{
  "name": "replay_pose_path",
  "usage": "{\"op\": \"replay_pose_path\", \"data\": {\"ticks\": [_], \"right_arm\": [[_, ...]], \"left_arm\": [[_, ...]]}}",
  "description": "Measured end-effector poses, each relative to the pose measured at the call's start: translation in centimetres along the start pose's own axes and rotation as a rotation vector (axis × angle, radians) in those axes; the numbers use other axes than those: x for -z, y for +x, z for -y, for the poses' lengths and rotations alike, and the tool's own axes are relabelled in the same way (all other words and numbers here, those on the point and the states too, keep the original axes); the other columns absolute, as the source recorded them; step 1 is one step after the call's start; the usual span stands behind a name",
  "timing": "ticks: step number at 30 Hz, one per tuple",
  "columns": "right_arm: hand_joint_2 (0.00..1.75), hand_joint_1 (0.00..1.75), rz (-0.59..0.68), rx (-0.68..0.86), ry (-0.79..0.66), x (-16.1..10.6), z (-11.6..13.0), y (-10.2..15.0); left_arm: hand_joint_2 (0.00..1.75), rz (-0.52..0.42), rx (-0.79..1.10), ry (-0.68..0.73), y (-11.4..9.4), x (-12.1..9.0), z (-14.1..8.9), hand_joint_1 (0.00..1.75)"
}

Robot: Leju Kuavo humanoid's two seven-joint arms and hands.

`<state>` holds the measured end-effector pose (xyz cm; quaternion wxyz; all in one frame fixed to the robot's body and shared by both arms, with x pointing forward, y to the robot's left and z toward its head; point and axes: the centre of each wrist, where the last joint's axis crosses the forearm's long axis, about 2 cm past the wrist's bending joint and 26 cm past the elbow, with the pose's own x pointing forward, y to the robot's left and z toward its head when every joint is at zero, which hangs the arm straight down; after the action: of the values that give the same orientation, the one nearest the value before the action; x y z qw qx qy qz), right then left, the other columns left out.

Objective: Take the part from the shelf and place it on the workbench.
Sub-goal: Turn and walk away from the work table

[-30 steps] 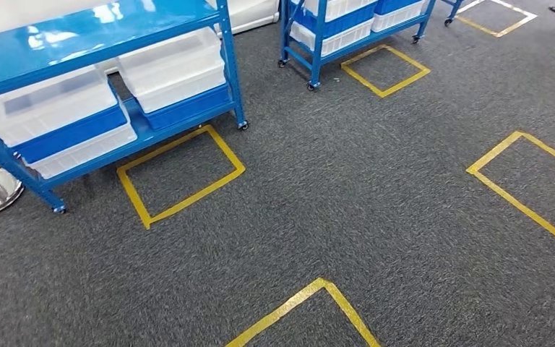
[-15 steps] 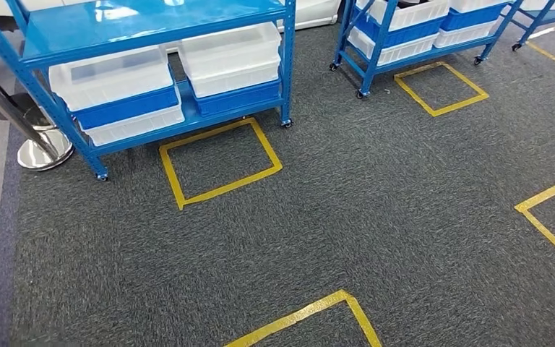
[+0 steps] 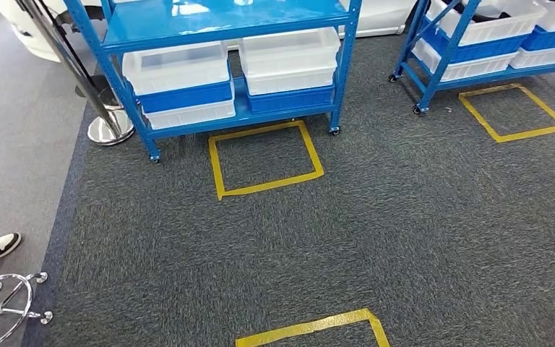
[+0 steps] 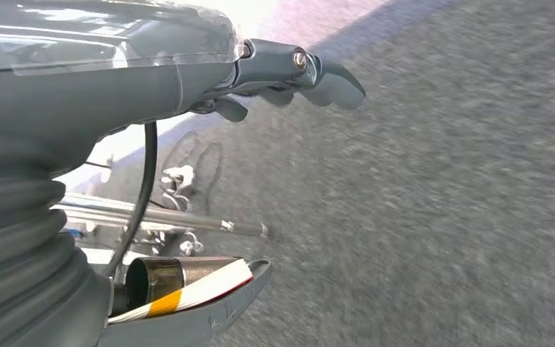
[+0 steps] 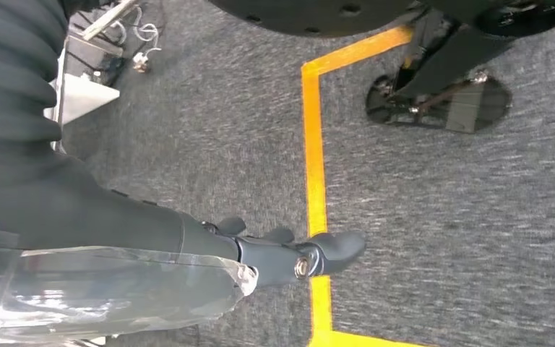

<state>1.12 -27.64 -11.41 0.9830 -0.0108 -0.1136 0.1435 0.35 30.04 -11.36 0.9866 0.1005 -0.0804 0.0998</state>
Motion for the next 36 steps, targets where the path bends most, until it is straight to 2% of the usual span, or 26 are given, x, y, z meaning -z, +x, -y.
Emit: {"op": "replay_pose_path", "data": {"ticks": [19, 23, 26, 30, 36], "right_arm": [[1.75, 0.0, -0.022, 0.025, -0.013, 0.0, 0.6, -0.2], [0.0, 0.0, -0.033, 0.034, -0.035, 0.0, 0.6, -0.5], [0.0, 0.0, -0.041, 0.052, -0.05, 0.0, 0.7, -0.3], [1.75, 0.0, -0.065, 0.104, -0.057, 0.0, 0.5, 0.0], [1.75, 0.0, -0.09, 0.131, -0.035, 0.0, 0.3, -0.2]], "left_arm": [[1.75, -0.047, -0.014, -0.004, 0.6, -0.4, 2.1, 0.0], [1.75, -0.034, -0.012, -0.009, 0.6, -0.4, 2.2, 0.0], [1.75, -0.035, -0.01, -0.008, 0.3, -0.4, 2.1, 0.0], [1.75, -0.045, -0.004, 0.005, 0.1, -0.4, 2.0, 0.0], [1.75, -0.054, 0.03, 0.041, 0.2, -0.3, 1.4, 0.0]]}}
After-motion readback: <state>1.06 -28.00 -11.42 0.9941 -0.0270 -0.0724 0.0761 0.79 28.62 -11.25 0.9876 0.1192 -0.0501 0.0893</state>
